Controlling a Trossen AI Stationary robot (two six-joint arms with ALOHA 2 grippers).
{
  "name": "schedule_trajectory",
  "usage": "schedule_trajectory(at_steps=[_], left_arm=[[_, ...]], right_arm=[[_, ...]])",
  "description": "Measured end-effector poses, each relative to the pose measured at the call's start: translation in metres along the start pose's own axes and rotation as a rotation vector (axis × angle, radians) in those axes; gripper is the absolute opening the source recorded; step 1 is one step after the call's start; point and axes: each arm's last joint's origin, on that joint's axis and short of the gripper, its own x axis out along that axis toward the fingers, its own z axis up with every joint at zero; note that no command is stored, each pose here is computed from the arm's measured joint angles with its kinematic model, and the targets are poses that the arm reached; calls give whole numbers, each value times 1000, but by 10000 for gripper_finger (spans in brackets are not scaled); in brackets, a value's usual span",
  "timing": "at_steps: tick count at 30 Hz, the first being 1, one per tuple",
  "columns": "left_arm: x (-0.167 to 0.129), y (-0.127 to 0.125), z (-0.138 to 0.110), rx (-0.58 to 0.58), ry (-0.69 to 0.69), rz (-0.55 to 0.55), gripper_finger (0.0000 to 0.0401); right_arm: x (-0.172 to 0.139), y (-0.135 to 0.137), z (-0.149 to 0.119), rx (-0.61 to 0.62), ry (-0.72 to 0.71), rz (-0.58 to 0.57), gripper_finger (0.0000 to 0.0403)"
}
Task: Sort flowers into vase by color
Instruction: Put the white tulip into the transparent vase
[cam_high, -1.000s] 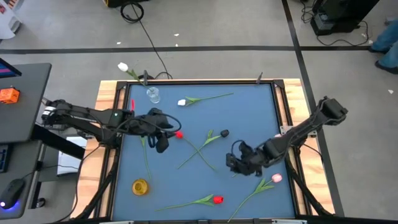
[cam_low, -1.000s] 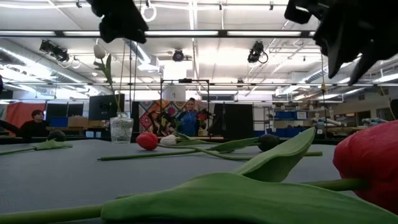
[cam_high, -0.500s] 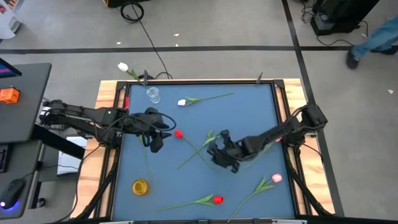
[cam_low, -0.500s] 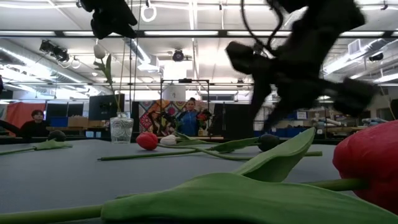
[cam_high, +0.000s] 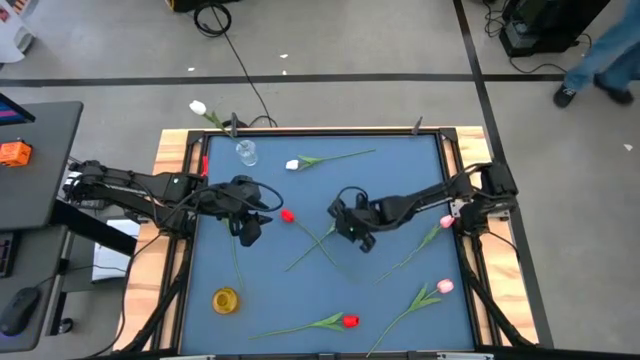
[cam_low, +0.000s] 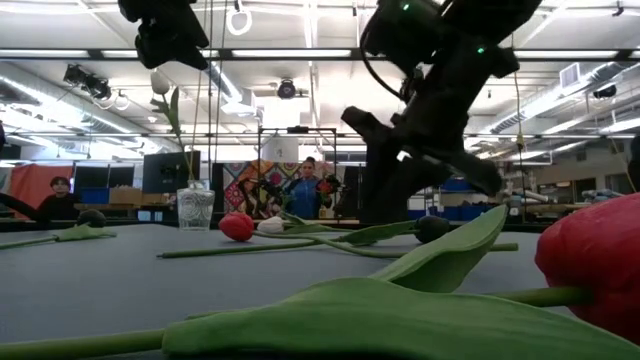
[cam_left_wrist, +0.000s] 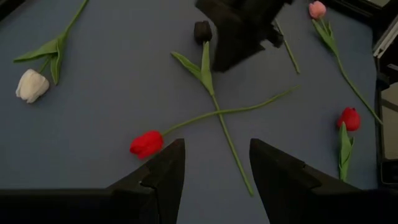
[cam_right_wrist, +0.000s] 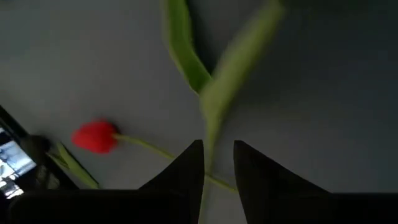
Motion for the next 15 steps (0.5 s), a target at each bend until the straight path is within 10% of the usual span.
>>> schedule_trajectory(at_steps=[15], left_arm=[[0,1,0,3,-1,4,185]], right_arm=[[6,9,19,-50,44,-62,97]])
